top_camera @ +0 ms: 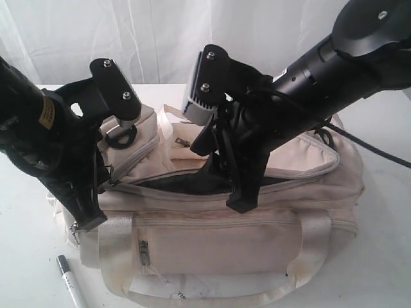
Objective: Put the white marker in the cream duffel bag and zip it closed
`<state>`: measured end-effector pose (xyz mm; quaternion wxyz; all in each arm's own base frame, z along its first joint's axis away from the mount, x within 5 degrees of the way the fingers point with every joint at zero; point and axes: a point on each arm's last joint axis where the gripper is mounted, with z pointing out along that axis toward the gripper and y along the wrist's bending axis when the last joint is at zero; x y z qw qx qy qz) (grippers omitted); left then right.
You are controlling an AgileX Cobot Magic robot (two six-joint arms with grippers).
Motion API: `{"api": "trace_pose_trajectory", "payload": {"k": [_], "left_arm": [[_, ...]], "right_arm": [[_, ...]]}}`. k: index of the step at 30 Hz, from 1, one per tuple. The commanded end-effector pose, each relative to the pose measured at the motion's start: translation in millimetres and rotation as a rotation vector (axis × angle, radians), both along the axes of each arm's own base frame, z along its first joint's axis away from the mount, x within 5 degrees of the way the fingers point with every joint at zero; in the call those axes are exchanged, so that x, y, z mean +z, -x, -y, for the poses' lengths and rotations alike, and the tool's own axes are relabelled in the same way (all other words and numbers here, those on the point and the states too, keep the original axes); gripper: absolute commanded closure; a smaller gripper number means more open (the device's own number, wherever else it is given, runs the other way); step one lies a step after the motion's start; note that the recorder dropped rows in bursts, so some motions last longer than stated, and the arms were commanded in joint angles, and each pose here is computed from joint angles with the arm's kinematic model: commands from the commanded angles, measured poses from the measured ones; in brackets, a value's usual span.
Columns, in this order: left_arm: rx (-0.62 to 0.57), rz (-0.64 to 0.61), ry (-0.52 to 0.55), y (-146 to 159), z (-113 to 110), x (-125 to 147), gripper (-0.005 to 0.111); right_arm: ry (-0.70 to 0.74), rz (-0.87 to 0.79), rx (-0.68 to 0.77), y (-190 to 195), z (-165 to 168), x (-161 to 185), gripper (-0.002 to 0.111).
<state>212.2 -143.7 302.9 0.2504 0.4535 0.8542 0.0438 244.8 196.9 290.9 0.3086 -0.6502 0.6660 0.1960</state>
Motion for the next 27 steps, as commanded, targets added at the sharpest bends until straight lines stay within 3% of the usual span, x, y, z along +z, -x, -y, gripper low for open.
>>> {"api": "trace_pose_trajectory", "payload": {"k": [1,9,15,27], "left_arm": [[0.006,-0.015,0.003,1.5,-0.8,-2.1,0.107],[0.001,0.002,0.017,0.2,0.5,-1.1,0.107],[-0.001,0.01,0.021,-0.3,0.9,-0.8,0.107],[-0.003,0.02,0.03,-1.1,1.7,-0.2,0.107]], "right_arm": [[0.005,0.005,-0.008,-6.2,-4.2,-7.0,0.044],[-0.009,-0.006,-0.028,-8.2,-5.7,-6.2,0.044],[-0.084,-0.034,-0.089,3.5,-1.2,31.0,0.044],[-0.054,-0.153,-0.069,8.2,-2.7,21.9,0.042]]}}
